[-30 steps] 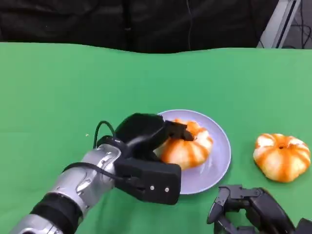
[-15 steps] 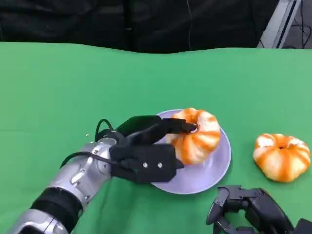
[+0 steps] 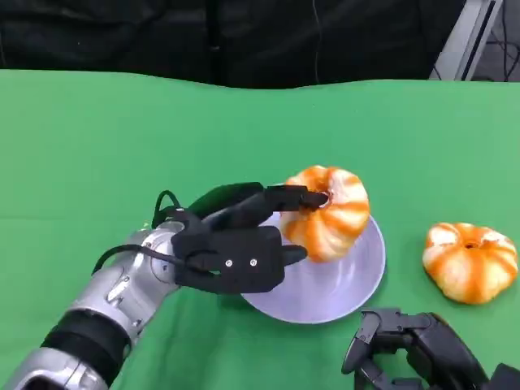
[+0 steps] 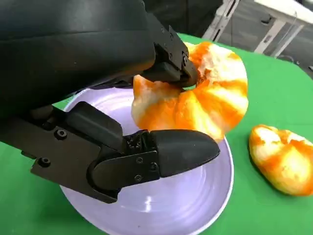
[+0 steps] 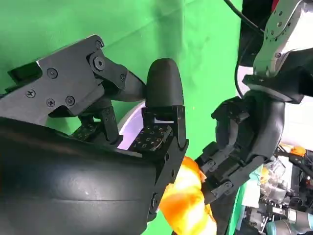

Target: Grasp the bread from the table and place it into the plate.

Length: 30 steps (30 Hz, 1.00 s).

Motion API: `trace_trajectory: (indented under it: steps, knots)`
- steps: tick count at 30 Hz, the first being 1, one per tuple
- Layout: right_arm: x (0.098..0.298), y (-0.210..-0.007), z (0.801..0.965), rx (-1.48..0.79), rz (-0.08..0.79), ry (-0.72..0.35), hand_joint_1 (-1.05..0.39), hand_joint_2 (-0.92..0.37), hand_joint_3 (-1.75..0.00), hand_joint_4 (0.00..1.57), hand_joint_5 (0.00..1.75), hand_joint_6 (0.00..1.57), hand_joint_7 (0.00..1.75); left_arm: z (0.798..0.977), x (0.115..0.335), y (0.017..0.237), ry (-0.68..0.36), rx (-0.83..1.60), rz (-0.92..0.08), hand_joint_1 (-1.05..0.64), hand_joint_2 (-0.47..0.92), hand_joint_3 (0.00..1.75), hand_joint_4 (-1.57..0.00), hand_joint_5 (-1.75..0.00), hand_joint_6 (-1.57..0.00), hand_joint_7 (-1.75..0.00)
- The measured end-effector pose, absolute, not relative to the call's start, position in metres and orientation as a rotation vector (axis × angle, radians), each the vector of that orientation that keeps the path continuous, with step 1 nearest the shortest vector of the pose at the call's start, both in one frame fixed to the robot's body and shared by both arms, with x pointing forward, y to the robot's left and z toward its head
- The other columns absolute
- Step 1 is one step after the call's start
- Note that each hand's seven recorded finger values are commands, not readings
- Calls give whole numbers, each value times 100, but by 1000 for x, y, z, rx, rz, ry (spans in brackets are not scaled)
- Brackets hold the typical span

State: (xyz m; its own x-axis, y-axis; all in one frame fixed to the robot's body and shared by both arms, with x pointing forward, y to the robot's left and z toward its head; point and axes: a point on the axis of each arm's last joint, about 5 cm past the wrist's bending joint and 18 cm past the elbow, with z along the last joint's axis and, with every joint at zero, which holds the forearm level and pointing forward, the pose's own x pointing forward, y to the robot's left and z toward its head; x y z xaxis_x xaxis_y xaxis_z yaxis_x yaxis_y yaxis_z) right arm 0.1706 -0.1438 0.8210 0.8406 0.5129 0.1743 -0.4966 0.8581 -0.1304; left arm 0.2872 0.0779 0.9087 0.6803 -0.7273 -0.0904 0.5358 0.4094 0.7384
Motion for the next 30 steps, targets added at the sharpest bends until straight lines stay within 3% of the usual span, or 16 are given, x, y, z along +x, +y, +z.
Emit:
trace_trajectory:
  steps: [3, 6, 14, 27, 30]
  knots:
    - [171, -144, 822, -82, 534, -211, -14, -58, -102, 83, 144, 89, 112, 910, 287, 77, -270, 823, -804, -97, 92, 87, -49, -2, -52, -4]
    - [171, -144, 822, -84, 533, -211, -13, -58, -101, 83, 143, 88, 112, 910, 286, 77, -274, 818, -799, -94, 92, 85, -62, -6, -60, -5]
    - [171, -144, 822, -85, 528, -212, -12, -62, -96, 84, 141, 88, 113, 922, 285, 73, -289, 819, -767, -93, 92, 84, -65, -5, -62, -4]
    - [171, -143, 822, -83, 527, -210, -10, -62, -97, 85, 139, 89, 111, 942, 291, 79, -268, 894, -829, -95, 92, 81, -77, -6, -69, -3]
    - [171, -143, 822, -83, 527, -210, -9, -62, -97, 85, 138, 89, 112, 950, 294, 81, -253, 924, -844, -94, 92, 79, -89, -7, -80, -6]
